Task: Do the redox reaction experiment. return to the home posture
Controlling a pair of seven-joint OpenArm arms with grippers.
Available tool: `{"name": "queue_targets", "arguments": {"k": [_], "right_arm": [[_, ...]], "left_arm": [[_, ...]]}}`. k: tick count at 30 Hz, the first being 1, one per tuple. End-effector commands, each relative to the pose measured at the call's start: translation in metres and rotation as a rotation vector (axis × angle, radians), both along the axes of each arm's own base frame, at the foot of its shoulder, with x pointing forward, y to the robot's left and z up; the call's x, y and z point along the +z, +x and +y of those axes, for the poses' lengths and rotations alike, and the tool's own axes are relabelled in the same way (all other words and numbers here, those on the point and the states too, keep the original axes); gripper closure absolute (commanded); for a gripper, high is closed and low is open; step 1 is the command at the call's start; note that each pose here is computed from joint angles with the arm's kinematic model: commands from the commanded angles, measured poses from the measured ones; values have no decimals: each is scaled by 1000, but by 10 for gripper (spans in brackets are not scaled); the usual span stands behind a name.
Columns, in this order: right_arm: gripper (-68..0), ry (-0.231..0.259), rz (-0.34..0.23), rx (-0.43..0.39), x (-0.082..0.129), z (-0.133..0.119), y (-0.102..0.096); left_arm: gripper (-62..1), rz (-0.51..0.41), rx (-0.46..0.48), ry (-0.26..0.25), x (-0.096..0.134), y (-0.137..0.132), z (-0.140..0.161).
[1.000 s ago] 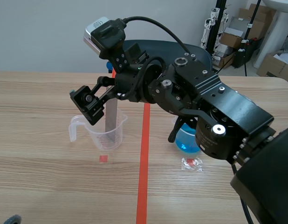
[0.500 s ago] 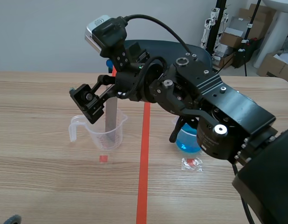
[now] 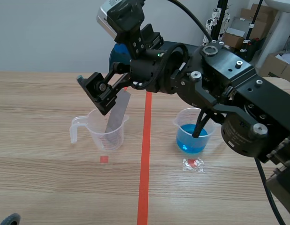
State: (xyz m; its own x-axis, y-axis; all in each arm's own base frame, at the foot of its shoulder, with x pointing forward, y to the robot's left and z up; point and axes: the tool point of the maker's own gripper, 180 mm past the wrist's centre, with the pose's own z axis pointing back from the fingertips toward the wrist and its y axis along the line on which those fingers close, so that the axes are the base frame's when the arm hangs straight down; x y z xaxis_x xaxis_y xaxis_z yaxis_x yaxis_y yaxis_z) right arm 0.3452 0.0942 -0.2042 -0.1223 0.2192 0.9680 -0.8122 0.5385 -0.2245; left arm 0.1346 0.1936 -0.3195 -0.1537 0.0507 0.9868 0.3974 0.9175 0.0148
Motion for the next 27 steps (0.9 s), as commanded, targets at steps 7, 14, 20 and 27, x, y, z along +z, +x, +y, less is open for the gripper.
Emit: {"name": "queue_targets", "arguments": {"k": [7, 14, 20, 27], "right_arm": [[-679, 27, -61, 24, 17, -12, -20], [-679, 63, -84, 8, 21, -35, -38], [-679, 90, -75, -51, 19, -59, -46], [-679, 130, -52, -144, 9, -92, -49]], "left_arm": [[-623, -91, -33, -42, 34, 36, -22], [-623, -115, -93, 27, 59, 60, -42], [-623, -98, -118, 80, 71, 74, -58], [-623, -47, -122, 128, 74, 85, -72]]}}
